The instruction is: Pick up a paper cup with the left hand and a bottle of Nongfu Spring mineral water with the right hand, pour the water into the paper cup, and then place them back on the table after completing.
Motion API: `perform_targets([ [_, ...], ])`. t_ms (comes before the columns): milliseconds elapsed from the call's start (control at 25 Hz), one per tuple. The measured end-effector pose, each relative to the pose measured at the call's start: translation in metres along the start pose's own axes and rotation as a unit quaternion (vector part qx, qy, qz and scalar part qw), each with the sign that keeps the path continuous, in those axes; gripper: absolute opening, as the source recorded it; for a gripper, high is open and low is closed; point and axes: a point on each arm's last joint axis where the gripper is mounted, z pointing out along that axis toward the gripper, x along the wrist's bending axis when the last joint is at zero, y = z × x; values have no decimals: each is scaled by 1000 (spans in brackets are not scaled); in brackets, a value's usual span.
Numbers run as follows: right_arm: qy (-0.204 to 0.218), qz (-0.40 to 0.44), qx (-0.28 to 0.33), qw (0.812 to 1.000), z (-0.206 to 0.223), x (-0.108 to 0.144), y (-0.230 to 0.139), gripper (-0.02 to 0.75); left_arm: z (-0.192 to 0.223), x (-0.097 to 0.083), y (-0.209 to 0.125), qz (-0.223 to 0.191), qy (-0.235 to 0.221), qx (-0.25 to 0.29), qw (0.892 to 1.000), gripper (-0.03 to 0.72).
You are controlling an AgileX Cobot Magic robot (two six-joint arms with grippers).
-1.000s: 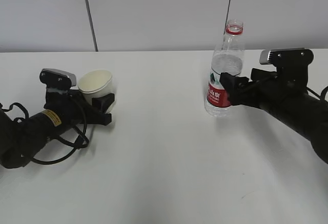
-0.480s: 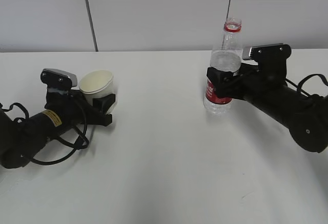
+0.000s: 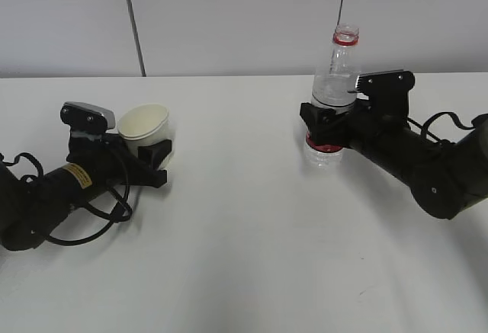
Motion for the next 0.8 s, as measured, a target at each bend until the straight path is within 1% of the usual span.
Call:
perform_targets([
  [120, 0, 0, -1, 1000, 0, 0, 0, 628, 0, 0, 0, 0, -1, 0, 1000, 378],
  [400, 0, 0, -2, 1000, 1, 0, -1, 500, 0, -4, -1, 11, -25, 4, 1000, 375],
  [480, 1, 3, -12, 1000, 1, 0, -4, 470, 0, -6, -1, 14, -31, 5, 999, 375],
  [640, 4, 7, -39, 999, 4, -1, -11, 439, 0, -8, -1, 20, -44, 7, 999, 375],
  [800, 16, -1, -34, 999, 4, 1, -13, 431, 0, -10, -2, 25, -57, 9, 998, 375],
])
